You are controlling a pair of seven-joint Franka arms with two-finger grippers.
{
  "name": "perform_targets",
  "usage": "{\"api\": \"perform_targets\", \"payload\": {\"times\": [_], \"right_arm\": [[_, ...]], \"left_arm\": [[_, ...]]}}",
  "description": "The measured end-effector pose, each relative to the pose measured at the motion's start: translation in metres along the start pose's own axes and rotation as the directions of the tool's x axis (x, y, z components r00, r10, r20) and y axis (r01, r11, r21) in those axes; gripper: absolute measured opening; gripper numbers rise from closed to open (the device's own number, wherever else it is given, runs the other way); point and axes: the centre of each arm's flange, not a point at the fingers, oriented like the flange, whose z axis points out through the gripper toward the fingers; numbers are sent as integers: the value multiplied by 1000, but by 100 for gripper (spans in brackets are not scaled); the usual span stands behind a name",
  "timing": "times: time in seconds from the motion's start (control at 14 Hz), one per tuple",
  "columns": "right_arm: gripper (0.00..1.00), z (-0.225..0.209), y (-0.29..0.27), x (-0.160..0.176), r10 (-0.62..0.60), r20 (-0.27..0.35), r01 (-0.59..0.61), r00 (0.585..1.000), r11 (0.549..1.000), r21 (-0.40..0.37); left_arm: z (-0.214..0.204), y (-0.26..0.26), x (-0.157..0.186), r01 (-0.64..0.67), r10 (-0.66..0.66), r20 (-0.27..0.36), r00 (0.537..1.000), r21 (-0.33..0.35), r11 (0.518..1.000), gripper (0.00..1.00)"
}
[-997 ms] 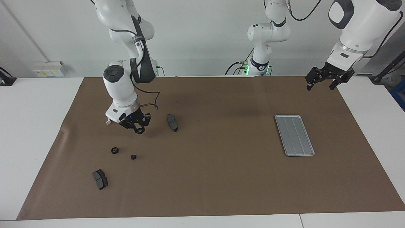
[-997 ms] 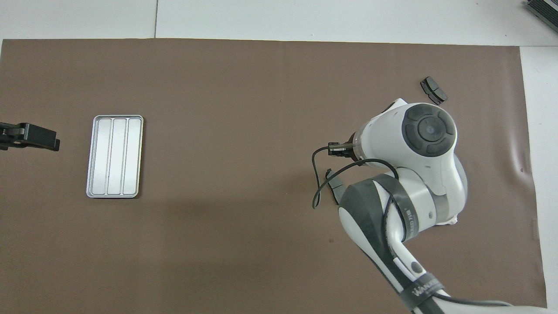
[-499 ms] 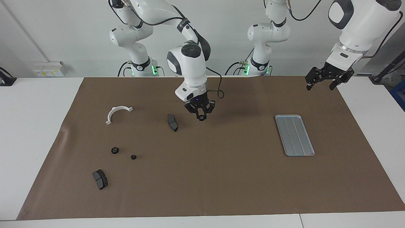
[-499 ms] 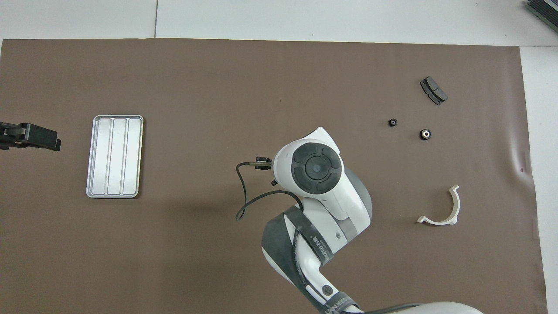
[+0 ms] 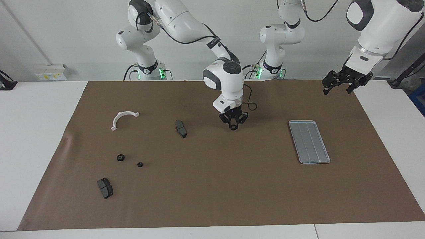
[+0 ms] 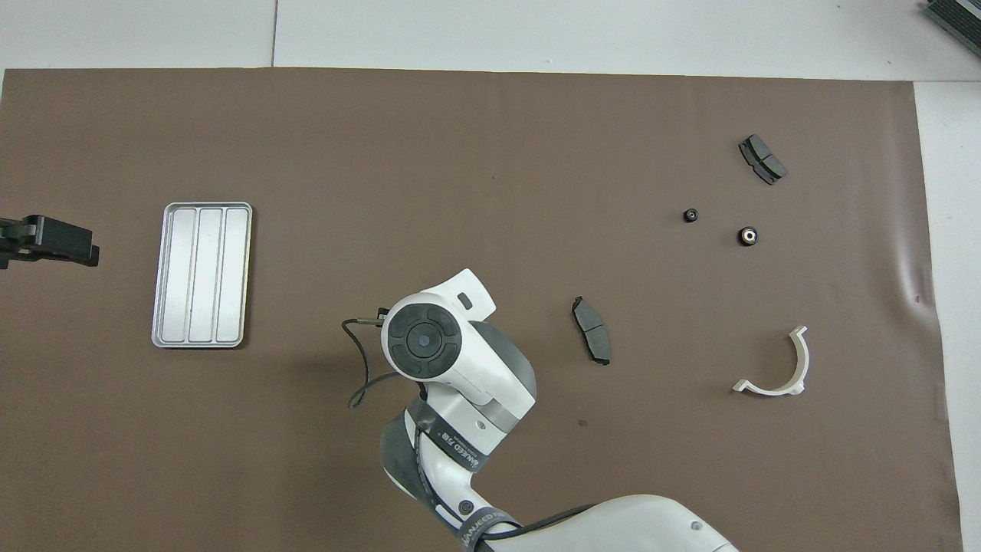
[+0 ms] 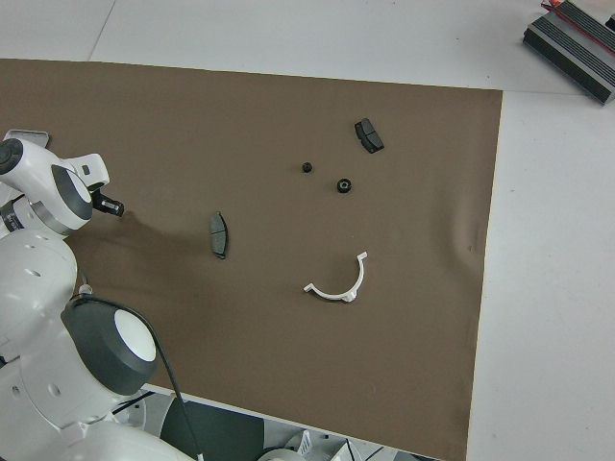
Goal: Pick bearing gear from pile to tray
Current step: 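Carry the bearing with the right gripper to mid-table and release it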
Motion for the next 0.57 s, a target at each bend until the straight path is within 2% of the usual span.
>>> {"api": "perform_targets", "payload": {"times": [0.5,0.57], "right_arm": [[35,9,7,0,4,7,-4,1000,1000,-16],[38,11,8,-1,4,9,-4,1000,1000,-19]], "left_arm": [[3,5,0,0,0,6,1000,0,1000,100],[3,6,0,-2,2,5,1000,0,1000,100]]}}
